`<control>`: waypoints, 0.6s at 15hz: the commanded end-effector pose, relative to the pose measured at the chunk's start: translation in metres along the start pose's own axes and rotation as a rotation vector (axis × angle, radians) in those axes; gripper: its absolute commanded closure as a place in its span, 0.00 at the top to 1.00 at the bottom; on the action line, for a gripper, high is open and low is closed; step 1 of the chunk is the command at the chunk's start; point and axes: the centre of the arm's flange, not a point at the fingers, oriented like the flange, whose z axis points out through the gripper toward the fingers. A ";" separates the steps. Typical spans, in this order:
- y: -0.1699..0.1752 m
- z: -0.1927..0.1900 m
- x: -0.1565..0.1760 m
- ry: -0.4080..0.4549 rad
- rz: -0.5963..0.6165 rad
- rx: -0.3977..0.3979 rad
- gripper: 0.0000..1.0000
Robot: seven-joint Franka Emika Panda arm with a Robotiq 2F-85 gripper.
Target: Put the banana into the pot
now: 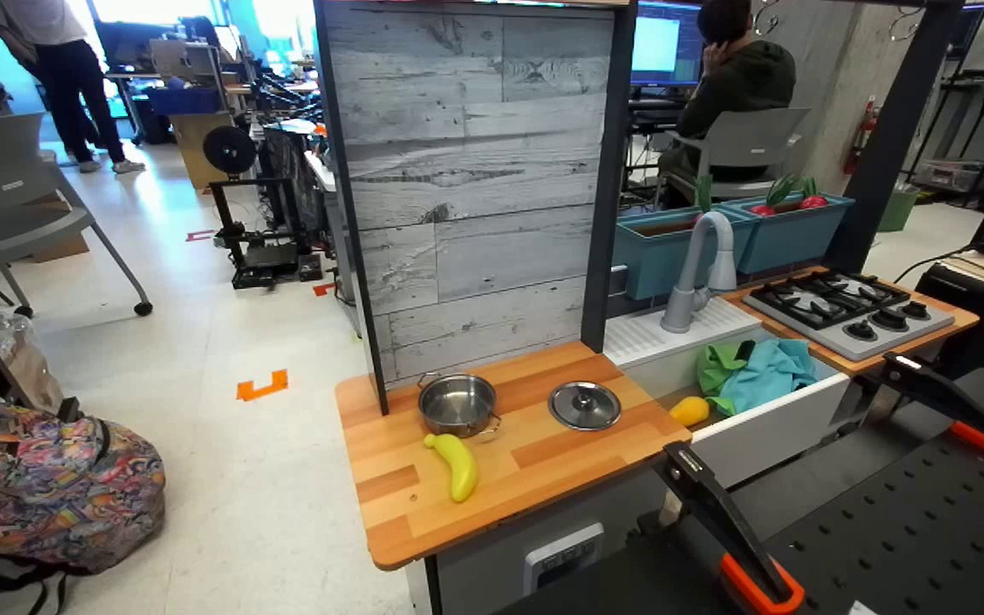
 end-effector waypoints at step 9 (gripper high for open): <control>-0.044 0.040 0.053 -0.016 -0.055 -0.087 1.00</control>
